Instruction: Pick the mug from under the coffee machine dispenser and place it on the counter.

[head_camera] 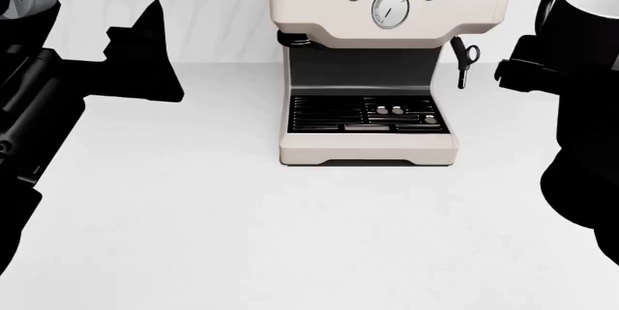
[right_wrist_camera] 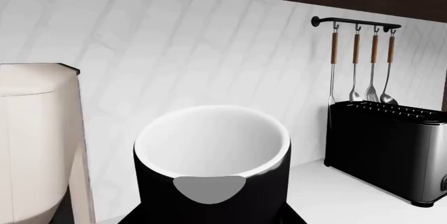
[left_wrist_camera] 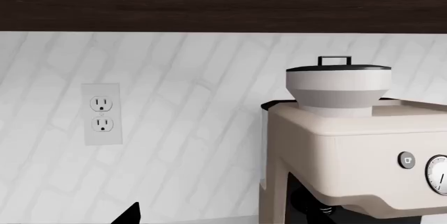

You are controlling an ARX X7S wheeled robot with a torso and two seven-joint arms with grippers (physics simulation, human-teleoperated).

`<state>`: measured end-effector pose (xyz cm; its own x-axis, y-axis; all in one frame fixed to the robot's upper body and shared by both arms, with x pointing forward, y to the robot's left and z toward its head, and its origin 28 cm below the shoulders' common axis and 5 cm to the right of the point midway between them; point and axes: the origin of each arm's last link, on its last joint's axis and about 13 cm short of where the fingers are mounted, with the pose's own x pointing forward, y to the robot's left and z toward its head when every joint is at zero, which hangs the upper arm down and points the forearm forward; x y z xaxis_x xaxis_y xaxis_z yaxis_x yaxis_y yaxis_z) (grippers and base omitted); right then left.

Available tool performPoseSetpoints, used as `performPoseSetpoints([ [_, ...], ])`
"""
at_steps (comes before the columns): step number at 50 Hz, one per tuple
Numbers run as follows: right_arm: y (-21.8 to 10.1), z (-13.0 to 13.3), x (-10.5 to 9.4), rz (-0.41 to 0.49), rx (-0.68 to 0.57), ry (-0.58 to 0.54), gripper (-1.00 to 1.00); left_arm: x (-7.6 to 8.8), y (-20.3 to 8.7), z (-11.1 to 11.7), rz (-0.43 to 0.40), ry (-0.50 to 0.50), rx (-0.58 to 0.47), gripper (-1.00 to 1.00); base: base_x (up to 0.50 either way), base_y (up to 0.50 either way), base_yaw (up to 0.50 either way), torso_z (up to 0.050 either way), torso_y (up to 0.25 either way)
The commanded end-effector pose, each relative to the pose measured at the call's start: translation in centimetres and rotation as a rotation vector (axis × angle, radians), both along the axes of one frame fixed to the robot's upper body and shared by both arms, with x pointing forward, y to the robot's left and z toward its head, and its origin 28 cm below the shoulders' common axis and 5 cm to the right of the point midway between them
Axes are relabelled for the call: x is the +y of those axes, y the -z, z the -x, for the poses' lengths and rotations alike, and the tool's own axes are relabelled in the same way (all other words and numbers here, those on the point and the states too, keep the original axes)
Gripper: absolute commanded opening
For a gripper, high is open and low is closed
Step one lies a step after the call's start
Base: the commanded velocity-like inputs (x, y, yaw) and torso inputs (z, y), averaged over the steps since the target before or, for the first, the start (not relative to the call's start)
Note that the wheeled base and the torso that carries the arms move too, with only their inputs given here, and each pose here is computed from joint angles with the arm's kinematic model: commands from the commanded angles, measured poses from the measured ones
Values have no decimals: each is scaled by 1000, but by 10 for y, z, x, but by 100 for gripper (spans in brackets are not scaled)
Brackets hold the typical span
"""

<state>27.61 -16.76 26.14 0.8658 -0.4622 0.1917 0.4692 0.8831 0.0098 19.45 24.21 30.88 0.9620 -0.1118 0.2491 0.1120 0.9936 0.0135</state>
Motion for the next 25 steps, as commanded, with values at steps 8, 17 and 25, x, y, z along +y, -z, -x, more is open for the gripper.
performPoseSetpoints([
  [8, 16, -28, -2, 53, 67, 34, -100, 2, 1, -1, 7, -6, 0, 100, 0, 0, 0, 0, 0],
  [17, 23, -44, -3, 57, 98, 48, -100, 2, 2, -2, 6, -8, 4, 100, 0, 0, 0, 0, 0],
  [25, 31, -51, -10, 40, 113, 86, -100, 3, 4, -5, 7, -11, 9, 100, 0, 0, 0, 0, 0],
])
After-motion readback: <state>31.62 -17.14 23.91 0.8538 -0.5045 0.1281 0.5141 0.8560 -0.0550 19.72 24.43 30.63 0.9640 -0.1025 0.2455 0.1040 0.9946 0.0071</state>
